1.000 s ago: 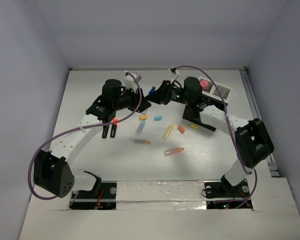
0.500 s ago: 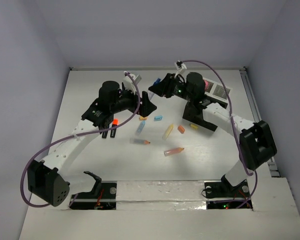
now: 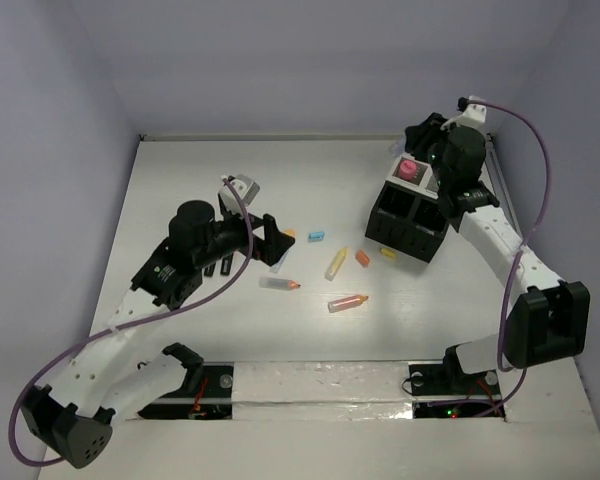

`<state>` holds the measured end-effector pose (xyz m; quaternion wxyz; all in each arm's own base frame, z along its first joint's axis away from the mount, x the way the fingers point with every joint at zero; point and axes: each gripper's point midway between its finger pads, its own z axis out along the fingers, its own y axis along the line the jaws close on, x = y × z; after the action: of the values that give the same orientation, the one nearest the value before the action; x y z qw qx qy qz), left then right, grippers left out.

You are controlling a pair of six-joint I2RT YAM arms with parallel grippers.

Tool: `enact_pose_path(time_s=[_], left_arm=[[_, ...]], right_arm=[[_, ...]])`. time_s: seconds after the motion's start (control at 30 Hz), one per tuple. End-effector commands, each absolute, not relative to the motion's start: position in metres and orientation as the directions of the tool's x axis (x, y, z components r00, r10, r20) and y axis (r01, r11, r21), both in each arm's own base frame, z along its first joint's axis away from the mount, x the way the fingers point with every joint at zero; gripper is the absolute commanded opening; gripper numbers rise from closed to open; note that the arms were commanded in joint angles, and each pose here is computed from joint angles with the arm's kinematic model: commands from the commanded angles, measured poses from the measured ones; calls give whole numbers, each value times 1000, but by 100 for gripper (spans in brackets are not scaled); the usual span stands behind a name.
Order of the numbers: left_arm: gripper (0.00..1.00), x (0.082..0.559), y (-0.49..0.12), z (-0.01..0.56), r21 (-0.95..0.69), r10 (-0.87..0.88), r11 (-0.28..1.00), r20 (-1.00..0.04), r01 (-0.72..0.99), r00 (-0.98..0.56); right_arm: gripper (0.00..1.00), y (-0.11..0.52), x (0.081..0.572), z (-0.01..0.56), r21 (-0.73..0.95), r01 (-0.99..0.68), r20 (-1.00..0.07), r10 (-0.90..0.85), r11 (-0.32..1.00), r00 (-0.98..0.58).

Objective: Sort the stationery into containers
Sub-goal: Place the stationery in the storage box.

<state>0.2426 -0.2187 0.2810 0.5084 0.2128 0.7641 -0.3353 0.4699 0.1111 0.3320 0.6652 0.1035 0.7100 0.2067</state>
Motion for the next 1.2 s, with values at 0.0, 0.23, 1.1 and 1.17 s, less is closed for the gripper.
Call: enact_pose_path(time_s=[0.0, 0.23, 1.1, 1.17], left_arm=[[99, 237, -203, 272, -284, -37, 727, -925, 625, -377], [99, 223, -208, 273, -305, -62, 674, -931, 673, -360], [99, 248, -181, 247, -262, -44, 822, -915, 506, -402], [99, 246, -182, 248, -274, -59, 815, -916, 510, -398]], right_arm=[[15, 28, 466, 321, 234, 214, -970, 243, 948, -17], [15, -44, 466, 287, 165, 432, -975, 213, 887, -65], [73, -43, 476, 209, 184, 412, -925, 299, 893, -234], [80, -36, 475, 220, 197, 388, -929, 298, 901, -221]])
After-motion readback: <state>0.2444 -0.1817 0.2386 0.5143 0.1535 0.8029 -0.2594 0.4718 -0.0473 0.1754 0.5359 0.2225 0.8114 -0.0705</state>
